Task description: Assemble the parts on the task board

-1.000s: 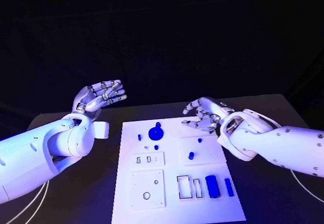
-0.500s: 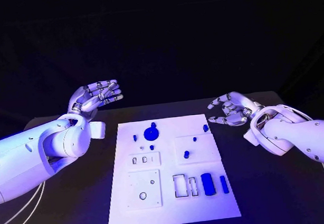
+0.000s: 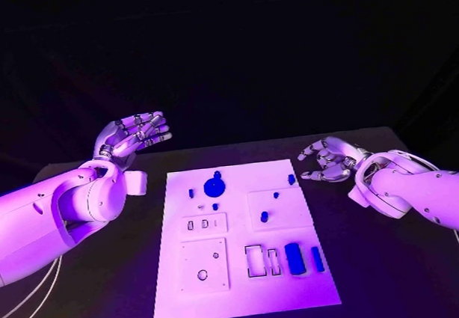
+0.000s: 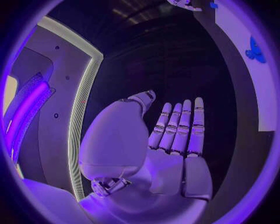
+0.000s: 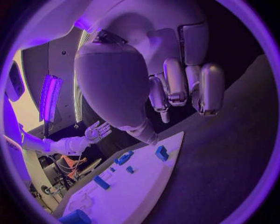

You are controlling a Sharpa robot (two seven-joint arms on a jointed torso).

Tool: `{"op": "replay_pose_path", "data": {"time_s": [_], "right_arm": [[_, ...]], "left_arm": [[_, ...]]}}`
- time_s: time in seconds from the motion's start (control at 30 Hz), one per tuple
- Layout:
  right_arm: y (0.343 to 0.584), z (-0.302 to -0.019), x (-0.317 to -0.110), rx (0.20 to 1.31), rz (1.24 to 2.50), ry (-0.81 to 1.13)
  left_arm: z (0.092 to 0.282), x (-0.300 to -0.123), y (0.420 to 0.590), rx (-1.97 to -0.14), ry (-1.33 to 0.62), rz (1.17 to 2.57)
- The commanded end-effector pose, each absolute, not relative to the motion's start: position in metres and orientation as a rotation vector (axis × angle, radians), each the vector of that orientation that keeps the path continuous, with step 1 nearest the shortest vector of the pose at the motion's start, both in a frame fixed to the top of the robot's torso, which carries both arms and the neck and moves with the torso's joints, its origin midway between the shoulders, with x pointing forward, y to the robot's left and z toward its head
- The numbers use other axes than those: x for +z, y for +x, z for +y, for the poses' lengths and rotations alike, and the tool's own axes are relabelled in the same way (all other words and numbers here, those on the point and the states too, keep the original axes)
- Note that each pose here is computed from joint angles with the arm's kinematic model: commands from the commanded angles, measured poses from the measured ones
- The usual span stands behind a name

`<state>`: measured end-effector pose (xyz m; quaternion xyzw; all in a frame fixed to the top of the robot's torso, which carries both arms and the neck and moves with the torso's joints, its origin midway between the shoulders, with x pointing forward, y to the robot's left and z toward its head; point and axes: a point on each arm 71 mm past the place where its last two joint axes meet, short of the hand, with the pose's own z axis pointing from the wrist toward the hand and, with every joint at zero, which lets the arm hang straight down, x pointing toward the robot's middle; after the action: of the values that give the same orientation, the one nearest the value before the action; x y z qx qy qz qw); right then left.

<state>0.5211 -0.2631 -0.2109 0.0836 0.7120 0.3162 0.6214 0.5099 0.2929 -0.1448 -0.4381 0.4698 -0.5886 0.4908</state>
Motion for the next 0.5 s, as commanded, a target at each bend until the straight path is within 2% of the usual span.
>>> {"op": "replay_pose_path", "data": {"time_s": [0.03, 0.5], "right_arm": [[0.522, -0.259, -0.219, 0.722, 1.68, 0.156], [0.522, -0.246, -0.235, 0.731, 1.732, 0.149]], "left_arm": [[0.292, -0.144, 0.51, -1.447, -1.06, 1.138], [0.291, -0.144, 0.51, -1.449, -1.06, 1.138]]}}
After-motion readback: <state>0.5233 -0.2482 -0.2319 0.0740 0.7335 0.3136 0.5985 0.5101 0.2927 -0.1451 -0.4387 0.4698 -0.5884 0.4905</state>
